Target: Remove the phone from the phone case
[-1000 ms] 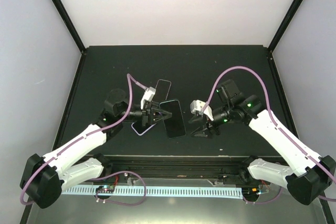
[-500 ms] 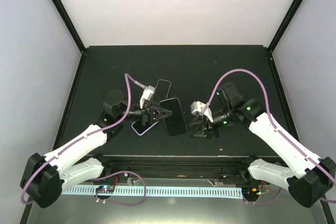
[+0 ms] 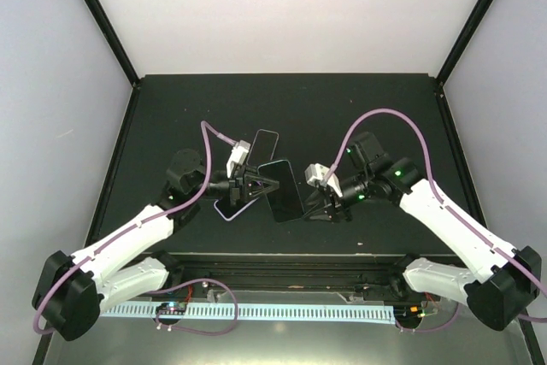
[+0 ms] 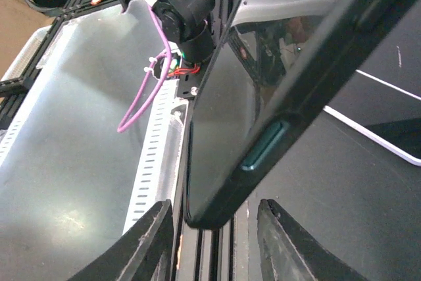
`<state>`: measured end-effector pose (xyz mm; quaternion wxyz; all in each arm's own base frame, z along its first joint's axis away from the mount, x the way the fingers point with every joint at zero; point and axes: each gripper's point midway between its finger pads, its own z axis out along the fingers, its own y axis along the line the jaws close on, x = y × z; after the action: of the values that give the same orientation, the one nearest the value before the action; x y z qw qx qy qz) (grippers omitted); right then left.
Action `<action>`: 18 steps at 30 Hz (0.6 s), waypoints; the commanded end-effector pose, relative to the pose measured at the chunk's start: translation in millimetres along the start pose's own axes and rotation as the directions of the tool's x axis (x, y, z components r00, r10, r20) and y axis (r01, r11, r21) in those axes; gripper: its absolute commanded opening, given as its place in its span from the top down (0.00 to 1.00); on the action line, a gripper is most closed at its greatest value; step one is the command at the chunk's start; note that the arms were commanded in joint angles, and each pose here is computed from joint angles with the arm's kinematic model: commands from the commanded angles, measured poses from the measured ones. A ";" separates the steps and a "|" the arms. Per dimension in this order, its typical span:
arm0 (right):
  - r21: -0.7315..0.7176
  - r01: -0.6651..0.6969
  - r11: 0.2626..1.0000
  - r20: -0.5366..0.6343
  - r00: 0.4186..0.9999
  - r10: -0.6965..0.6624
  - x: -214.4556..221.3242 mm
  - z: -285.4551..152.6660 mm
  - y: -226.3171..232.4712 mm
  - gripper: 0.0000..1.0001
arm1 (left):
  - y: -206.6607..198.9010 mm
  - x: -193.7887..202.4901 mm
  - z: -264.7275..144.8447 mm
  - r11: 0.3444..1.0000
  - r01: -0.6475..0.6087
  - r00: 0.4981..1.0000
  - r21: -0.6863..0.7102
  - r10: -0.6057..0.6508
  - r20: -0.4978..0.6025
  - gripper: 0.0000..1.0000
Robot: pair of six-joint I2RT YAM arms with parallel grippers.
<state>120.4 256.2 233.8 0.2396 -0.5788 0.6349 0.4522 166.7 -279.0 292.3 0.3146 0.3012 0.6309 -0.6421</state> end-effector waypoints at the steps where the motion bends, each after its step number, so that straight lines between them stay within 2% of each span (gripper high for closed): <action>1: -0.037 0.066 0.997 0.026 0.998 -0.065 -20.2 1.4 7.8 0.64 | -23.5 -16.6 -5.7 0.995 -0.090 0.995 0.043 0.087 0.050 0.98; 8: -0.087 0.109 0.990 -0.024 0.993 -0.112 -17.6 6.5 19.6 0.67 | -31.9 -11.7 -7.2 0.995 -0.074 0.997 0.069 0.073 0.011 0.98; 18: -0.191 0.147 0.970 -0.075 0.984 -0.164 -6.9 14.8 36.6 0.64 | -28.8 -4.8 -6.9 0.997 -0.031 0.999 0.072 0.033 -0.018 0.98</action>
<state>96.7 267.6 234.2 0.1988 -0.6403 0.5870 0.4537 152.2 -274.7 290.7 0.2876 0.3088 0.6336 -0.6484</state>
